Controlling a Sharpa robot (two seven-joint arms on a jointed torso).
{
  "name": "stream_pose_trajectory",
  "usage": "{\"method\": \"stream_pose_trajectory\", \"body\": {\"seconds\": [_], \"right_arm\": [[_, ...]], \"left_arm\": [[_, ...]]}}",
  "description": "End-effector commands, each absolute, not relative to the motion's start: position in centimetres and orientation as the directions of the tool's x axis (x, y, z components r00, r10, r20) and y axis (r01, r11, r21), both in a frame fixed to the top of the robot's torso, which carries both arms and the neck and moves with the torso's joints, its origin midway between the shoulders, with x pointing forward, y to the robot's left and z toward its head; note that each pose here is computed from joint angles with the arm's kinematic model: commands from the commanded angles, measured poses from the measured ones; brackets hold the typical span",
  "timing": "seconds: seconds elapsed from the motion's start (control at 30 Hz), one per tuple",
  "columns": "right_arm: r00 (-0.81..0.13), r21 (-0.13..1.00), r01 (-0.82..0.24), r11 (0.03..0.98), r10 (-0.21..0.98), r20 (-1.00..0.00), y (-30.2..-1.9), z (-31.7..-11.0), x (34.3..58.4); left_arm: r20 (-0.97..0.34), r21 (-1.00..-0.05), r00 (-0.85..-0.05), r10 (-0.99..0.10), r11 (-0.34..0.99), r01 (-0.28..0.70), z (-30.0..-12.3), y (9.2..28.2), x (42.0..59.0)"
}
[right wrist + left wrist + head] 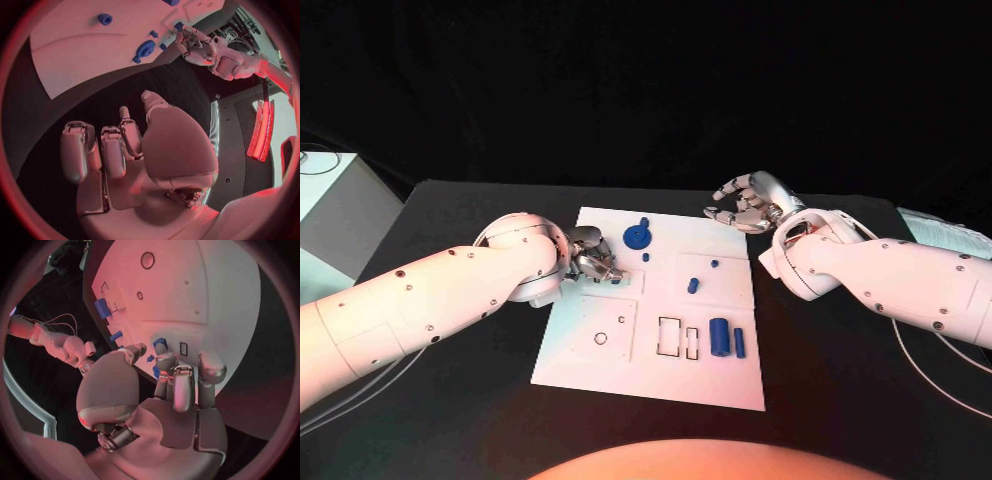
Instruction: Assemble the parts on the task board
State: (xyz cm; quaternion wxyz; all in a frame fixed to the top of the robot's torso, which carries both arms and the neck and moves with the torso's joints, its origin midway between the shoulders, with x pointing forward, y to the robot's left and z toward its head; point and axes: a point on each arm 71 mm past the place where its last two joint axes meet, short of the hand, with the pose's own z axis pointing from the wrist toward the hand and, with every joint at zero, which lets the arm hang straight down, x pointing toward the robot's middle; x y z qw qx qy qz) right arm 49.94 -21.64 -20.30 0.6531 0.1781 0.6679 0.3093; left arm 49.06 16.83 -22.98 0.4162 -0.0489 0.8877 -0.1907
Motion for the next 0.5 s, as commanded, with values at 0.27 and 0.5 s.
{"method": "stream_pose_trajectory", "body": {"seconds": [0.27,0.5], "right_arm": [[-0.08,0.645,-0.176,0.743,0.643,-0.762,-21.6,-20.3,49.9],[-0.074,0.645,-0.175,0.744,0.644,-0.762,-21.6,-20.3,50.0]], "left_arm": [[-0.716,-0.394,-0.649,-0.255,0.916,0.075,-22.0,17.1,49.2],[-0.723,-0.419,-0.628,-0.287,0.905,0.07,-20.5,17.4,49.7]]}}
